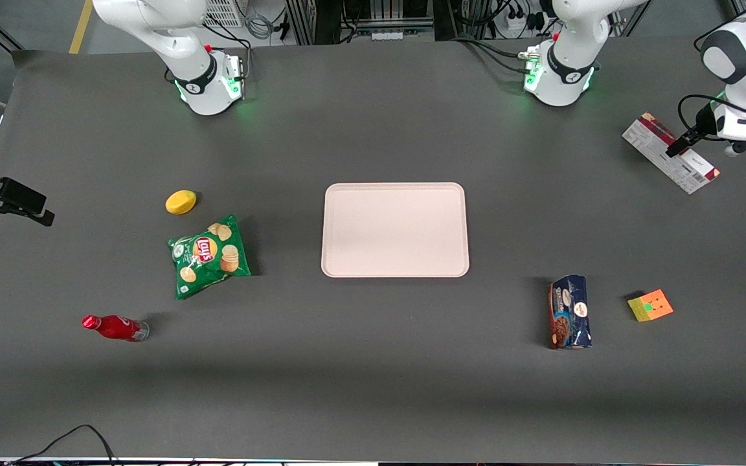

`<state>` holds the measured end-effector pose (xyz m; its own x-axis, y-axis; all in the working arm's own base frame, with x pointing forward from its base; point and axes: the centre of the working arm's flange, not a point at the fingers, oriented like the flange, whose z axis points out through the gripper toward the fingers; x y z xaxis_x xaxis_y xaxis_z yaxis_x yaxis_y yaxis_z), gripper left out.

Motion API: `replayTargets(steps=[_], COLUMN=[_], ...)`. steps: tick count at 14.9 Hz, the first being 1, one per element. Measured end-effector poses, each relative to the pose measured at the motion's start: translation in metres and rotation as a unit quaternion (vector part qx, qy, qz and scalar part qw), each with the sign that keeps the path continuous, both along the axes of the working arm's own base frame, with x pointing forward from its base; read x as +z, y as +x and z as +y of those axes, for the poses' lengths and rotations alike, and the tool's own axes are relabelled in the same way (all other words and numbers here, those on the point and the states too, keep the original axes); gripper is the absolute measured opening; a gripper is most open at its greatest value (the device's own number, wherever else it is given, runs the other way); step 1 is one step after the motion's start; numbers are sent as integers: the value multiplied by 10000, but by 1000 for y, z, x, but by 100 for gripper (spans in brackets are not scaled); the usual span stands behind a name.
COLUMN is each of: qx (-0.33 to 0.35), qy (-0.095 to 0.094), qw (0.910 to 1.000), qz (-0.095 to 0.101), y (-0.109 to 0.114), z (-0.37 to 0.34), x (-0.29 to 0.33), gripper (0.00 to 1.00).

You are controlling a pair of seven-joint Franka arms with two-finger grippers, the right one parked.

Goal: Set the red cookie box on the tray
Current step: 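Close the left gripper on the cookie box end and lift it upright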

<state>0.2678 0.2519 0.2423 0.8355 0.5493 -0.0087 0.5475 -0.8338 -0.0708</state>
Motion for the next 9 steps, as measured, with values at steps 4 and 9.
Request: replayTargets(steps=[4,9], qx=[-3,47], qy=[45,34], qw=[10000,9999], qz=[30,124], y=[0,5], z=[0,-8], x=[-15,-25], gripper=[100,66])
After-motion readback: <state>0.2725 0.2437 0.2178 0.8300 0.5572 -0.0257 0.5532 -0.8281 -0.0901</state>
